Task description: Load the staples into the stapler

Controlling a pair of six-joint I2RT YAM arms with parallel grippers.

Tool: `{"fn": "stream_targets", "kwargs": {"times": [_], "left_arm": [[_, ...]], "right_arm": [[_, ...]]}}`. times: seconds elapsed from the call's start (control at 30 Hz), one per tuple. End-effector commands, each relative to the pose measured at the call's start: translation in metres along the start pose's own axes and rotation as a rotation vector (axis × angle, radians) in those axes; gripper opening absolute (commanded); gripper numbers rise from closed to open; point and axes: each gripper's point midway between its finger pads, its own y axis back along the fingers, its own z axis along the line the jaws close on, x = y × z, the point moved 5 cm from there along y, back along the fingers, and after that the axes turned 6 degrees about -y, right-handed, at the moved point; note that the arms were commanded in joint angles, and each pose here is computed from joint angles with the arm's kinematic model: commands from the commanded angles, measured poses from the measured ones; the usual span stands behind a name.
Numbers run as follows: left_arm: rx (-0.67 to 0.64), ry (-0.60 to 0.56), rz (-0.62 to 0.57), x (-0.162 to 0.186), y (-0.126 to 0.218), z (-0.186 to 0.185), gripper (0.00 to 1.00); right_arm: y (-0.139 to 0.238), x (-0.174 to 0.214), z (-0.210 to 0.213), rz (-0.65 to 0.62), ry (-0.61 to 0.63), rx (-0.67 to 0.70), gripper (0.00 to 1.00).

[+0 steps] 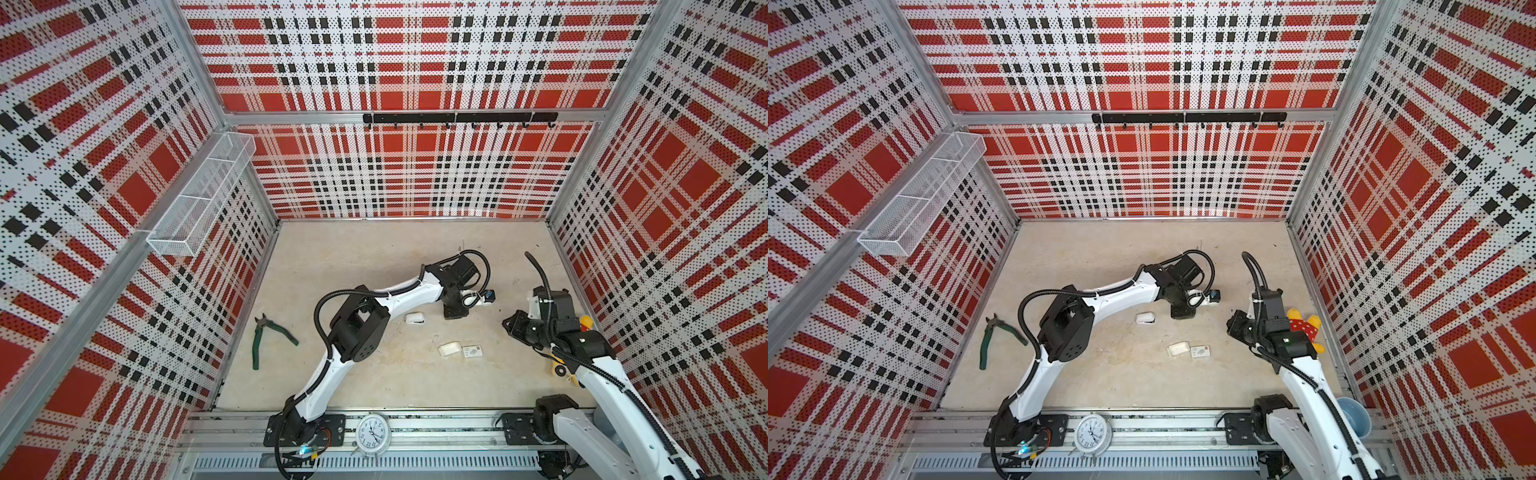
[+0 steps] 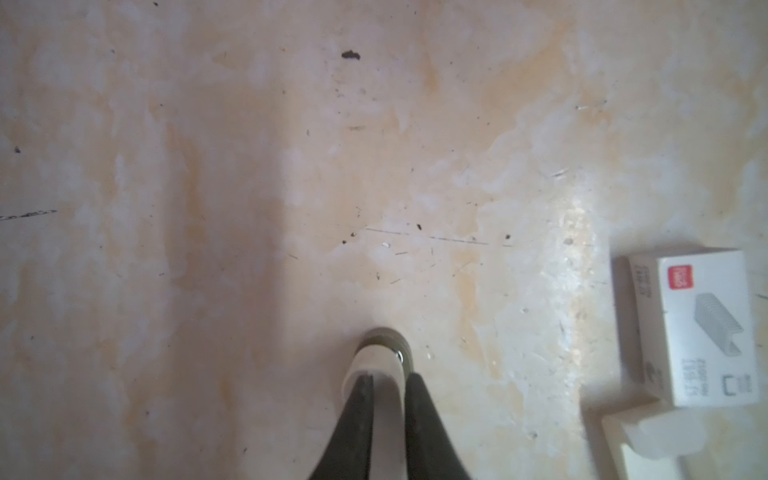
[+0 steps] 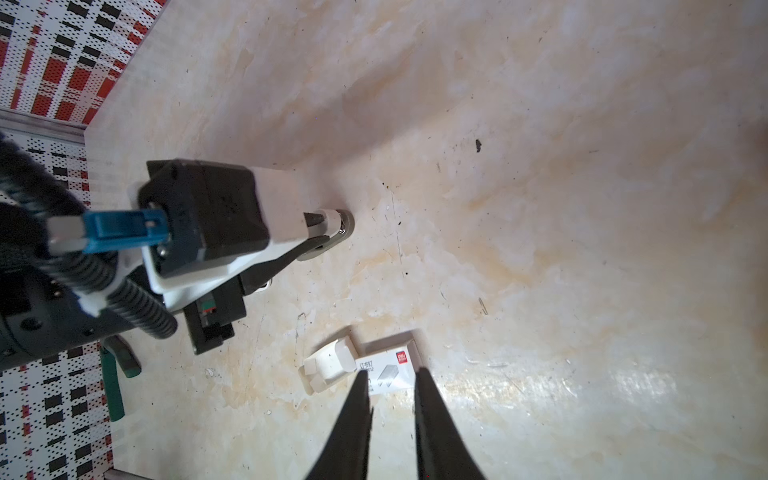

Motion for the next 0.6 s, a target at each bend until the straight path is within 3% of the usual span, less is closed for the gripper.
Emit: {"fn": "stream_targets", "kwargs": {"times": [0.0, 0.57], "left_arm": [[0.251, 0.061, 0.264, 0.065, -0.046, -0.06, 0.2], [0.049, 0.095, 0.116, 0.028, 0.023, -0.015, 0.26]], "right_arm": [[0.0, -0.008, 0.003, -0.039, 0.009, -0.011, 0.21], [0.005, -0.012, 0.007, -0.07, 0.008, -0.028, 0.21]]}}
